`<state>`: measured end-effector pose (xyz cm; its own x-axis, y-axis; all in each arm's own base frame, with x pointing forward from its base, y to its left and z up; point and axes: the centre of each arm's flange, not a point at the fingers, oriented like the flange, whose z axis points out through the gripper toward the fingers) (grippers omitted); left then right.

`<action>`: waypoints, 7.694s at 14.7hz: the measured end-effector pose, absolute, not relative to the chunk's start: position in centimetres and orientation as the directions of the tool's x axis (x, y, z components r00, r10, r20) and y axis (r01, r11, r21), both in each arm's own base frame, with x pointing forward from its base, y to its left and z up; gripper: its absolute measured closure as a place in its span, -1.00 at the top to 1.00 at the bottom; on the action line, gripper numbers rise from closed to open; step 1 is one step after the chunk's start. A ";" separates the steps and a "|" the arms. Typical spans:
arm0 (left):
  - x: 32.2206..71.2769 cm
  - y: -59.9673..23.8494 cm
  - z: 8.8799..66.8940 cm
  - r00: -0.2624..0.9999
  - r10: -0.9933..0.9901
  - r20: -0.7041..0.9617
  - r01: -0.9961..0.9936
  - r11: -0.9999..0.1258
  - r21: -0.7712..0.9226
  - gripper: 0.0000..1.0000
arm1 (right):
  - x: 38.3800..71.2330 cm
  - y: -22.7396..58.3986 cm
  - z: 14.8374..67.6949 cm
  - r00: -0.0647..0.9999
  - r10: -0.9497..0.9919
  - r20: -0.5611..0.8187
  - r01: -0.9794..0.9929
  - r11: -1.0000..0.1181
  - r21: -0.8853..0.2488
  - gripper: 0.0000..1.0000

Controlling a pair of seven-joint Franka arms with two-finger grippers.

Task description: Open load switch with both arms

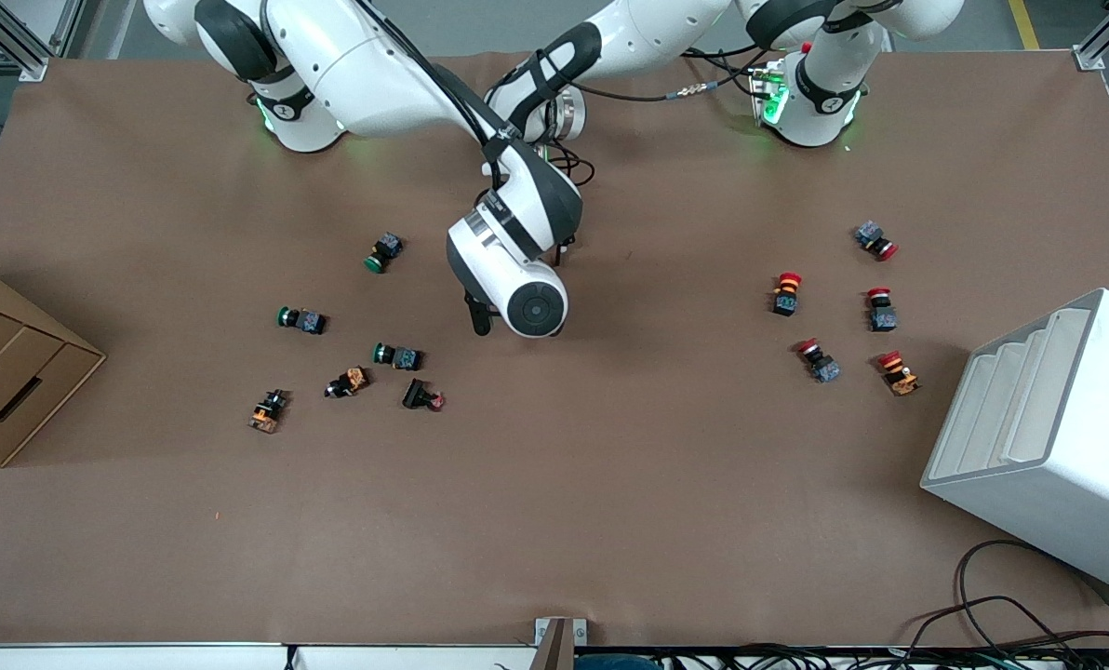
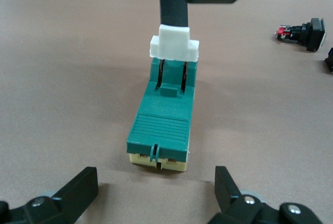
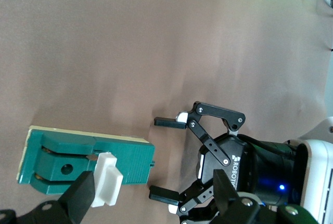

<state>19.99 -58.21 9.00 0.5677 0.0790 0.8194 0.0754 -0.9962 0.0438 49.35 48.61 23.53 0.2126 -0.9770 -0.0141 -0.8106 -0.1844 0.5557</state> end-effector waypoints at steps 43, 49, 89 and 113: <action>19.9 -58.3 8.8 0.553 0.085 0.829 0.085 -0.995 0.046 1.00 | 65.3 25.9 39.0 0.773 -0.602 -0.201 -0.556 -0.795 0.244 1.00; 20.4 -58.9 9.5 0.576 0.147 0.804 0.162 -0.985 0.064 1.00 | 68.3 7.2 46.2 0.954 -0.202 -0.224 -0.185 -0.978 0.095 1.00; 57.2 -18.9 63.8 0.958 0.288 0.011 0.288 -0.957 0.035 1.00 | 52.3 -2.3 66.7 0.994 0.044 -0.095 0.044 -0.999 0.001 1.00; 50.6 -0.8 65.5 0.996 0.046 -0.079 0.047 -0.999 0.006 1.00 | 50.9 -2.1 67.4 0.997 0.049 -0.059 0.049 -0.999 0.003 1.00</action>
